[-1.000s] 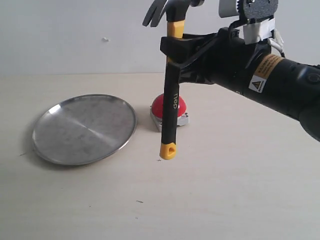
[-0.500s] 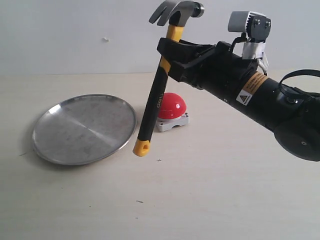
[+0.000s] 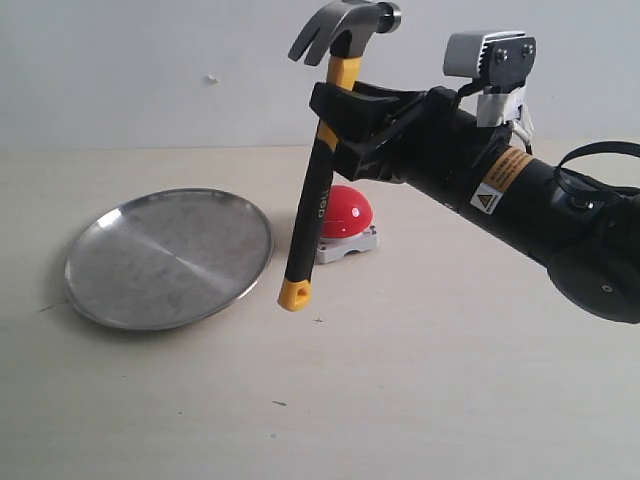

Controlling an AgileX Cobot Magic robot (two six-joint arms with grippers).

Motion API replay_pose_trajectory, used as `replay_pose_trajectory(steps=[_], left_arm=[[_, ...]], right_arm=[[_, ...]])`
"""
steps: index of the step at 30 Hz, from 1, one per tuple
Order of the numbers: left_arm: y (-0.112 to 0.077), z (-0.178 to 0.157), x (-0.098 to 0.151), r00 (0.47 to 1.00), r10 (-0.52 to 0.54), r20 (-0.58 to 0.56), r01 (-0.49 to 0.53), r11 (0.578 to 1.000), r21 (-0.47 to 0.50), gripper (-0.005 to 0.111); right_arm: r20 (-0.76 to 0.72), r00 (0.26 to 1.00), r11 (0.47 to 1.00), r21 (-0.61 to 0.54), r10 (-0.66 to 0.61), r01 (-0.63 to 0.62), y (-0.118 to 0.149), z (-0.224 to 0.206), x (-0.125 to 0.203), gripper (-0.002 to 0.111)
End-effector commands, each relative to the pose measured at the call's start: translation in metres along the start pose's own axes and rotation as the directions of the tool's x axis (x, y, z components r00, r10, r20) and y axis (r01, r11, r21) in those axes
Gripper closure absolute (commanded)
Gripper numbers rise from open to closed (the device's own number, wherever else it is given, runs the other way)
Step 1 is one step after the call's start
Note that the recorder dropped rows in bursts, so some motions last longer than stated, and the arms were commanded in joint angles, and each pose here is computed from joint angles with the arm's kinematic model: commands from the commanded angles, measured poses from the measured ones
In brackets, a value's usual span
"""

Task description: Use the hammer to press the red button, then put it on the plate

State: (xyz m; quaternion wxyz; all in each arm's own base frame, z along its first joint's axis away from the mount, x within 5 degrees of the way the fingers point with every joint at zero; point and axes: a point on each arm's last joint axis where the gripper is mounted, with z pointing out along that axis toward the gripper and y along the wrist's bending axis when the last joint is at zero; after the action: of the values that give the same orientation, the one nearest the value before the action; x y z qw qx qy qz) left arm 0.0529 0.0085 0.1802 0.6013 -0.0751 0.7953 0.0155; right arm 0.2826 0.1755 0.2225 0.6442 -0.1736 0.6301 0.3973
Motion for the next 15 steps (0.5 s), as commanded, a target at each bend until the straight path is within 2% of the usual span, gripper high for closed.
replay_pose_trajectory(steps=[1,7,9,11,12,15], left_arm=[[0.000,0.000,-0.001,1.000,0.005,0.011,-0.005,1.000,-0.001,0.107],[0.000,-0.001,-0.005,0.998,0.016,0.056,-0.017,1.000,0.004,0.107],[-0.004,-0.002,-0.014,0.986,-0.070,0.154,0.062,0.997,0.055,0.107],[-0.007,-0.004,-0.025,0.943,-0.218,0.253,0.190,0.973,0.130,0.107],[-0.007,-0.006,-0.030,0.919,-0.260,0.297,0.220,0.962,0.160,0.107],[-0.008,-0.010,-0.039,0.878,-0.276,0.391,0.211,0.957,0.200,0.107]], right_arm=[[0.082,0.996,0.999,-0.043,0.034,-0.030,0.003,-0.001,-0.011,0.108],[0.035,0.999,0.997,-0.072,0.011,-0.009,0.006,0.000,-0.006,0.108],[0.030,1.000,0.997,-0.079,0.008,-0.005,0.006,0.000,-0.006,0.108],[0.030,1.000,0.997,-0.079,0.008,-0.005,0.006,0.000,-0.006,0.108],[0.030,1.000,0.997,-0.079,0.008,-0.005,0.006,0.000,-0.006,0.108],[0.032,0.999,0.997,-0.076,0.009,-0.007,0.006,0.000,-0.006,0.108]])
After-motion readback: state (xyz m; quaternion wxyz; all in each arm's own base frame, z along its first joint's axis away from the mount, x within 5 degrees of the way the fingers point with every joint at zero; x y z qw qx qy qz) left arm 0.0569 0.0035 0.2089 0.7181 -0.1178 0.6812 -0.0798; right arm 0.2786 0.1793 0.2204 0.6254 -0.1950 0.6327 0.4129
